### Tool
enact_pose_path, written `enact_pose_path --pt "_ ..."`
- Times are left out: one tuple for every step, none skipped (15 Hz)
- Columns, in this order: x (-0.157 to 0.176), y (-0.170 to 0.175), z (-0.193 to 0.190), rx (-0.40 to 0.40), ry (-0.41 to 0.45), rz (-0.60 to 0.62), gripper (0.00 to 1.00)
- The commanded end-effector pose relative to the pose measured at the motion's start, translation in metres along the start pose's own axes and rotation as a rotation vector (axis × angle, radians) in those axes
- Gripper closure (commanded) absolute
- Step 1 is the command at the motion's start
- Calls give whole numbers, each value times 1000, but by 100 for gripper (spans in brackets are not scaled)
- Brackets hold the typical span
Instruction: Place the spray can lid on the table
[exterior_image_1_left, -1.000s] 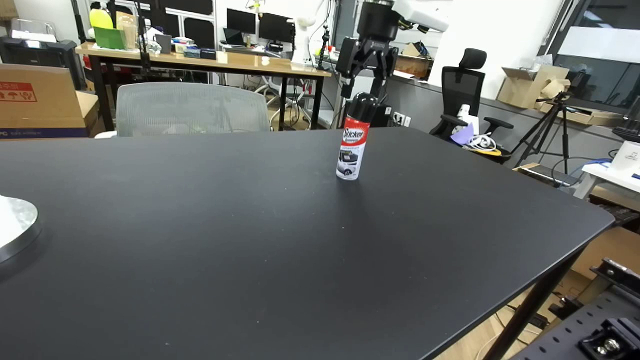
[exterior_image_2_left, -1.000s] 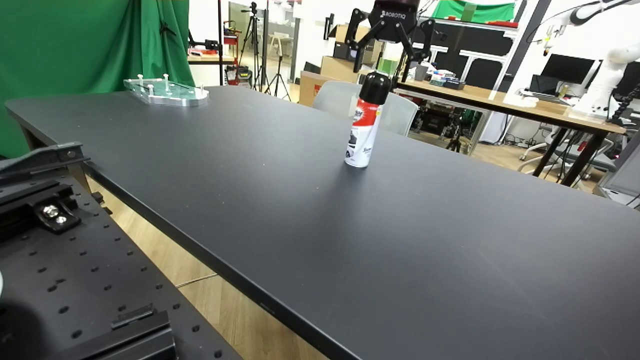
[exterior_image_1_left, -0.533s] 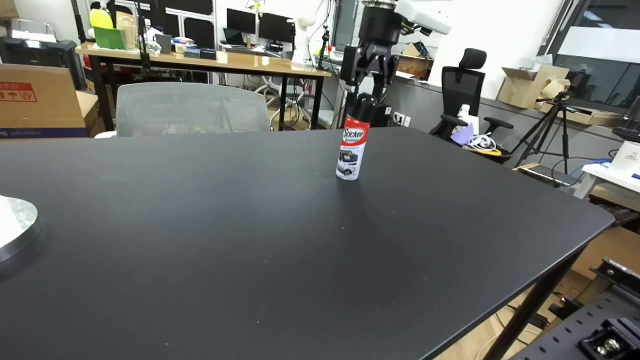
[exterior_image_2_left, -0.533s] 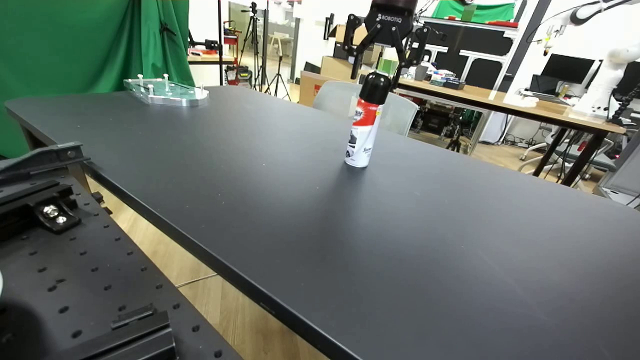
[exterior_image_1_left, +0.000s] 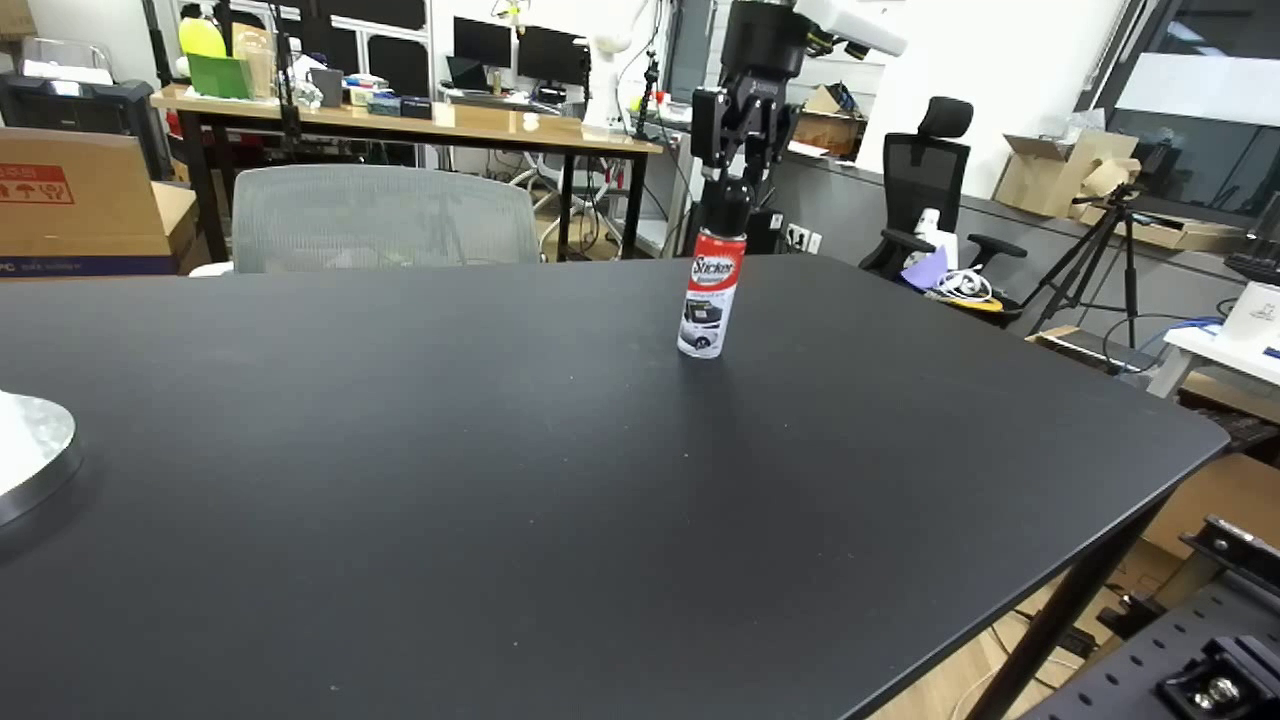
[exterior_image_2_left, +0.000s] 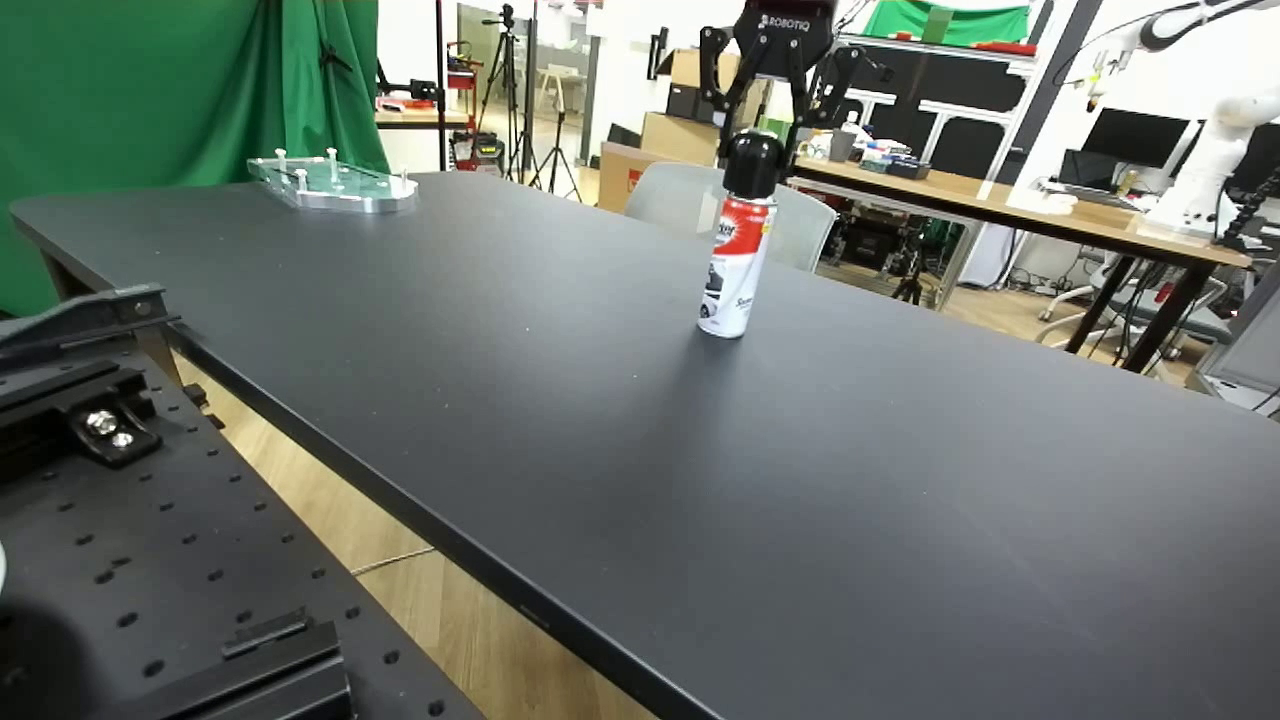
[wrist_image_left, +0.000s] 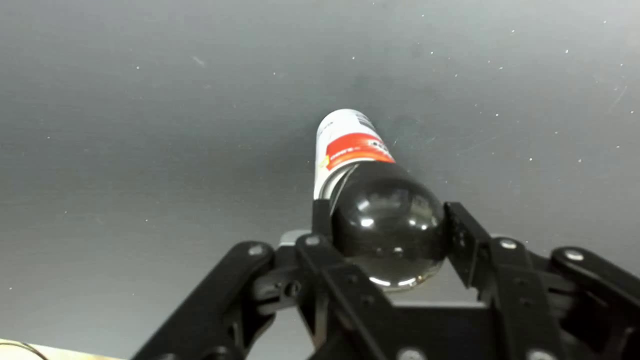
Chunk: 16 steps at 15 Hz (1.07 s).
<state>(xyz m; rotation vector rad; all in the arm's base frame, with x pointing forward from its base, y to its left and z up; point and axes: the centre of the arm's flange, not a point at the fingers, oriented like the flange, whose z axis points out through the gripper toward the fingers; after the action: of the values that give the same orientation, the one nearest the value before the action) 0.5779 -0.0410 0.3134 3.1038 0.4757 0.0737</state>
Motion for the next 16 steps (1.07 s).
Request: enact_pose_path --pt "-12 -11 -27 -67 13 8 67" --pt "-12 -12 -32 -72 14 1 67" --pt "-11 -15 -36 -80 18 -5 67" --pt "-10 -18 -39 -80 19 -16 67" --pt "-7 -22 -40 -81 17 -33 67" --pt "-5 -27 -40 -79 16 -45 67" --pt "-2 -31 -39 -78 15 -56 67" --pt "1 -37 -36 -77 14 -69 67" --pt "4 -42 -33 -75 13 -82 67" --pt "7 -49 -28 -73 8 -96 67" --pt "9 -55 -23 -74 3 -110 67" --pt "12 -62 -17 -77 -4 -126 67" --pt "14 -67 -10 -84 -12 -142 67" --pt "17 -73 -2 -86 -21 -154 67" --pt "18 -77 7 -89 -33 -170 67" --pt "20 -82 17 -90 -47 -180 67"
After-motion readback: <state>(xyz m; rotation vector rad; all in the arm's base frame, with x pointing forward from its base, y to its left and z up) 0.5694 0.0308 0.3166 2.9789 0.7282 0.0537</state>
